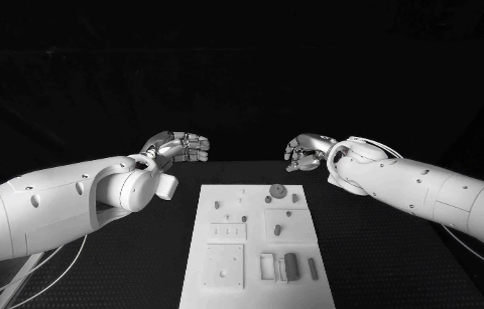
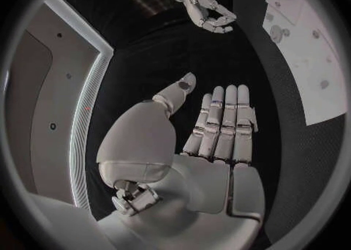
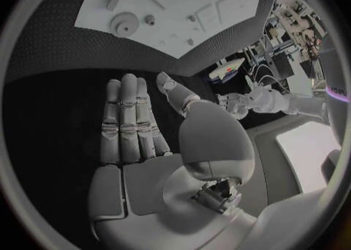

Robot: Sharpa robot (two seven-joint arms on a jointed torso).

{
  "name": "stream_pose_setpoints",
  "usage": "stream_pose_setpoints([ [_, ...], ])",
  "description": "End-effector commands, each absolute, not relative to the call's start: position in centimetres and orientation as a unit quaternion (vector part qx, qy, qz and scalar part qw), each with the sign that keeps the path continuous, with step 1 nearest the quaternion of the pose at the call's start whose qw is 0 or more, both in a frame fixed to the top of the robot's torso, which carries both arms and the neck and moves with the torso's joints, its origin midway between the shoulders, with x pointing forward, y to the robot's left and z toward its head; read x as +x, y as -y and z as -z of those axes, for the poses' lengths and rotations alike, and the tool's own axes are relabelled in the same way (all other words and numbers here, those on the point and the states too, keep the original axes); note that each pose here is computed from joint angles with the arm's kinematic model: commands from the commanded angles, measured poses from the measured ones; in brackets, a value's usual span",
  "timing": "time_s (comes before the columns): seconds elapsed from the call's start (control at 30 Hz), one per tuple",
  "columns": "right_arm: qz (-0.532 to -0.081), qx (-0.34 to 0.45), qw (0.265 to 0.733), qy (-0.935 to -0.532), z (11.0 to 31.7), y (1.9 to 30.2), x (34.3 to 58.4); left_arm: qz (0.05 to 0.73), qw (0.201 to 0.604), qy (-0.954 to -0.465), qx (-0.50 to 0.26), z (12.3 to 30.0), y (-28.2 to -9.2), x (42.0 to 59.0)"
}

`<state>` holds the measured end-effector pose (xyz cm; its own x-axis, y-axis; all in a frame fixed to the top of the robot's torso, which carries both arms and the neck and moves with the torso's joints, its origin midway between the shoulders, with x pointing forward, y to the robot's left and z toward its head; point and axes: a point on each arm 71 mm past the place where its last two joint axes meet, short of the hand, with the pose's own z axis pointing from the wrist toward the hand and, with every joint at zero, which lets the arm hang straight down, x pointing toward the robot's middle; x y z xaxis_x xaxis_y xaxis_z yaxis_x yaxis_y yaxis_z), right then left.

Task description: Assemble the parts on the task board

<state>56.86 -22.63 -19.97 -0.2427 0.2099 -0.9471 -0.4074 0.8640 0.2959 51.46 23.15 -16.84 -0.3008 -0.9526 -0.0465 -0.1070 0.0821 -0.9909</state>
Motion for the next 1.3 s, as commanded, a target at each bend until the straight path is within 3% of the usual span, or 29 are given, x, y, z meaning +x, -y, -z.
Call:
stream_pose_setpoints([
  [0.03,-0.212,-0.135,0.618,-0.745,20.9,22.1,56.5,0.541,0.406,-0.621,-0.397,15.9,-22.4,51.2],
  [0.17,-0.200,-0.153,0.613,-0.749,21.6,21.5,56.3,0.546,0.407,-0.618,-0.392,15.1,-22.3,51.1],
  [0.53,-0.202,-0.173,0.594,-0.759,23.0,20.0,55.2,0.549,0.402,-0.621,-0.389,15.1,-22.0,51.0],
  [1.3,-0.177,-0.178,0.579,-0.775,24.5,20.8,55.1,0.550,0.398,-0.624,-0.388,15.2,-21.8,50.9],
])
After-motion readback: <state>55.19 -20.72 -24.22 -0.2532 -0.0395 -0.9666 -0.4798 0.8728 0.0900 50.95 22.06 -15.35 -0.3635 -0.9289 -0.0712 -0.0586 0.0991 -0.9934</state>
